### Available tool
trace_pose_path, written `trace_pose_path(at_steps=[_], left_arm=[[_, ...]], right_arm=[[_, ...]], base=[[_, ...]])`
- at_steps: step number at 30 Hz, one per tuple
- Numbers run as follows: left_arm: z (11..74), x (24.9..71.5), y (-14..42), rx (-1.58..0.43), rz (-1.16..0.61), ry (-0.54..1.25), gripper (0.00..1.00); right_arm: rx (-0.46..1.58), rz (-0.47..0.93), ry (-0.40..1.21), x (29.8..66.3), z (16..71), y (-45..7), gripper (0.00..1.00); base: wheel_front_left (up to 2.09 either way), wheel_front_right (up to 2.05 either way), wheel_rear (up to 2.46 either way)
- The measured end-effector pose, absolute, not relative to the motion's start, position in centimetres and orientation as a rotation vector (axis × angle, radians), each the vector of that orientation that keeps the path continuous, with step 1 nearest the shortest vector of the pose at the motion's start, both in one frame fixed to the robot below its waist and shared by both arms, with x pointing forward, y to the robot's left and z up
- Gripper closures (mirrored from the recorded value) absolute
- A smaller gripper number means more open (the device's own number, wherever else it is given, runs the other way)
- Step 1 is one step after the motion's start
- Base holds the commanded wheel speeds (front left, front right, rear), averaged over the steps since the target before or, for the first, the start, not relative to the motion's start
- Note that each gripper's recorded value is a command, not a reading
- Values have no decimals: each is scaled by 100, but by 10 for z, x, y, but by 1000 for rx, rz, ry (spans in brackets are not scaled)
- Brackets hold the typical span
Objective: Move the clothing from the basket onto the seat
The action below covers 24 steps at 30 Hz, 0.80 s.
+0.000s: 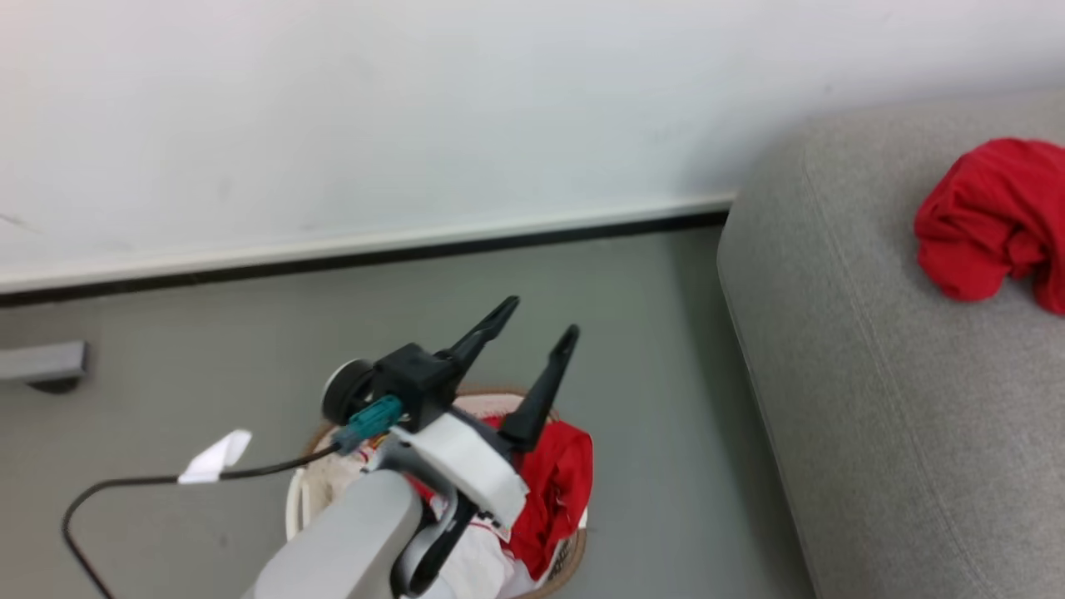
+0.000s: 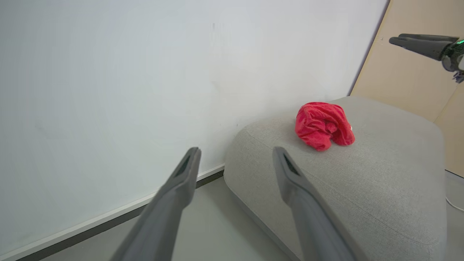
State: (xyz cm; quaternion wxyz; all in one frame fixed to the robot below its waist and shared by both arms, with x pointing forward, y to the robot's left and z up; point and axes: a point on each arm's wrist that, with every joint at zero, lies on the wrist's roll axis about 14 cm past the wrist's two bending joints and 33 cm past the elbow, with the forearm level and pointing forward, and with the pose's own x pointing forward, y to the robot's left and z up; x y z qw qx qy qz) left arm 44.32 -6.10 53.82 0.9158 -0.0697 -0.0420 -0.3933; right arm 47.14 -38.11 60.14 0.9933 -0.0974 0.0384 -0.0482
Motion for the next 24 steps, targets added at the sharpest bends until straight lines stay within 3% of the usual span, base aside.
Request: trace_pose_path(at_steps=[9,24], left_arm=[[563,431,-9,-121,-659,-148,0],[578,419,119,-130,-257,-207,0]], right_arm=[[-135,68,-114,462,637,-314,0],[83,294,-223,437,610,-191,0]], base=[[0,0,0],[0,0,0]])
